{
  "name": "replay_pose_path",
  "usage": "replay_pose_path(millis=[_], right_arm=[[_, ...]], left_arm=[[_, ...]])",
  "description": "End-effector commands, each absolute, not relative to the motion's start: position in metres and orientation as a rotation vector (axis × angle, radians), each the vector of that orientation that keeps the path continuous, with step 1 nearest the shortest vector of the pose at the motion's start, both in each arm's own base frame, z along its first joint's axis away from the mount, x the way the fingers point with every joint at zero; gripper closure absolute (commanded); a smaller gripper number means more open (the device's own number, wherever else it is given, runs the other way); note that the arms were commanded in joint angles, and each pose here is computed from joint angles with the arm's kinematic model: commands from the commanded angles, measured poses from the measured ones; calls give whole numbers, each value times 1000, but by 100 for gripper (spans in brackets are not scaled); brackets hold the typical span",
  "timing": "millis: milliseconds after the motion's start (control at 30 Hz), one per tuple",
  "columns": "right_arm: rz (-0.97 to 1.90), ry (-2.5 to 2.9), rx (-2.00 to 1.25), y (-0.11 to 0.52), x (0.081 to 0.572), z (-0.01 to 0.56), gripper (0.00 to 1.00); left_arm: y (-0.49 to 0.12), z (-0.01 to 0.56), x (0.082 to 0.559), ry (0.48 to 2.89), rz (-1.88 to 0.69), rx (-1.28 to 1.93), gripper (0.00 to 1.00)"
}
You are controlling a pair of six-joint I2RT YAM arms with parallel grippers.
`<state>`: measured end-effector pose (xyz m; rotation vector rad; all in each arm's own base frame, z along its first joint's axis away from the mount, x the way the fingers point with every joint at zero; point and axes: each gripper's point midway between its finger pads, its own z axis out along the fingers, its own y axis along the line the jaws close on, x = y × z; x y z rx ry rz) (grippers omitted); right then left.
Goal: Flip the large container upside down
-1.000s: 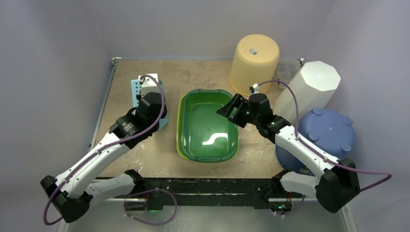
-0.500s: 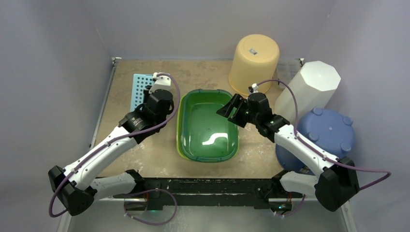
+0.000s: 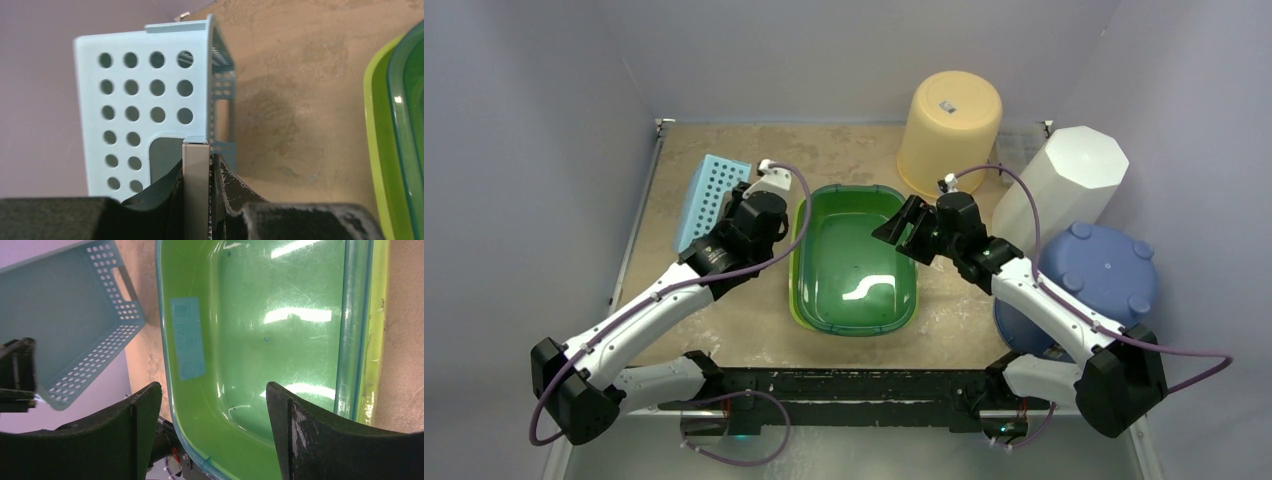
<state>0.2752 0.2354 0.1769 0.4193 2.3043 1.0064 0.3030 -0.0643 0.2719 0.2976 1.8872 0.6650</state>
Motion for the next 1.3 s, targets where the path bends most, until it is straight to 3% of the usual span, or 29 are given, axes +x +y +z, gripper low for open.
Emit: replay_pose_path(millis=[0, 367, 533, 700, 800, 1267], right_arm=[[990, 2255, 399, 234, 282, 192, 22], [991, 2263, 392, 235, 283, 191, 22], [994, 2273, 389, 236, 282, 188, 22], [997, 2285, 381, 238, 281, 186, 22], [994, 2290, 379, 237, 281, 185, 22], [971, 2311, 378, 235, 278, 177, 22]], left_arm=[[-68, 233, 299, 1970, 628, 301, 100], [-105, 160, 299, 2168, 432, 312, 100], [-114, 136, 303, 2249, 412, 250, 90], [-122, 106, 311, 2330, 394, 218, 86], [-128, 98, 319, 2352, 351, 198, 72], [-144, 112, 334, 2361, 161, 79, 49]])
